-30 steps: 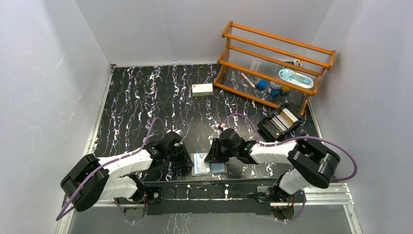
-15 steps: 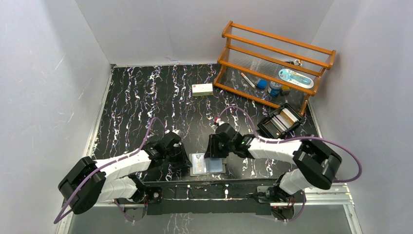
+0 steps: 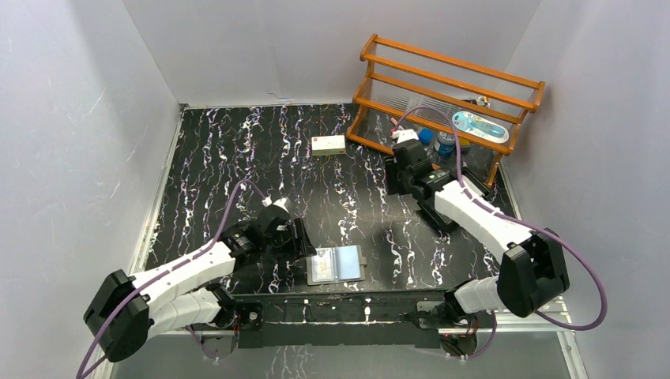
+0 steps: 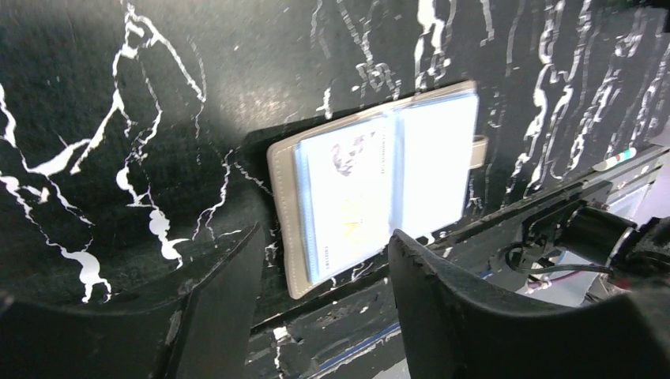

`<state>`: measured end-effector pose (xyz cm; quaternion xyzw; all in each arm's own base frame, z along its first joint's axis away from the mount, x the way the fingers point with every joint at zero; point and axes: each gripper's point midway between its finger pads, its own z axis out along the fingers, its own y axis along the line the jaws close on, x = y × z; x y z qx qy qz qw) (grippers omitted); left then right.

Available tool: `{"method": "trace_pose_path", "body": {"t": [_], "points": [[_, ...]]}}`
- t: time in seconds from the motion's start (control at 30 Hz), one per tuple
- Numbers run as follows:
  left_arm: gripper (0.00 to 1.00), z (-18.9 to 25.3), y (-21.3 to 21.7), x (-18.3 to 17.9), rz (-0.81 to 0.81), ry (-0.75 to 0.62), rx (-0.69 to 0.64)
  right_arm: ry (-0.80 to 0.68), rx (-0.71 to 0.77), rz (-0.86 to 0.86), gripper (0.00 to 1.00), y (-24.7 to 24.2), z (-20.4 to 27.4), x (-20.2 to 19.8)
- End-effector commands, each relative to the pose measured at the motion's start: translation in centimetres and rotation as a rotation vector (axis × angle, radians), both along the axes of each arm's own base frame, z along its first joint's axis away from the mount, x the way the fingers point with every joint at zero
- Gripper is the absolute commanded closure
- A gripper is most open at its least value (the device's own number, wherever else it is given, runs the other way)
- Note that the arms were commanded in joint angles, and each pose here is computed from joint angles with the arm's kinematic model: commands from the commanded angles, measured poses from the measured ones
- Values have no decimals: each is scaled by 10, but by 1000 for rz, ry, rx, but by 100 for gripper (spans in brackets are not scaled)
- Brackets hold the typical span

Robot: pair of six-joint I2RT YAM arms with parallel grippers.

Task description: Put the credit cards into the card holder

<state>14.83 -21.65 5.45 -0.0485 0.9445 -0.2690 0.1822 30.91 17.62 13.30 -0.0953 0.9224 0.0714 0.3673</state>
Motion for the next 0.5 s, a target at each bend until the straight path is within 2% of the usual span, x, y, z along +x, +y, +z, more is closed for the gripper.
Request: {"method": "trace_pose_path", "body": {"t": [0.0,0.17,0.47], "points": [[41,29,4,13,-15,-94,29,-149,-308,-22,46,-69,37,34],[31,47,6,17,-50,-148,45,-173,-510,2,48,-117,45,58],[30,54,11,14,-48,-175,31,11,-657,-54,52,-196,0,59]]}}
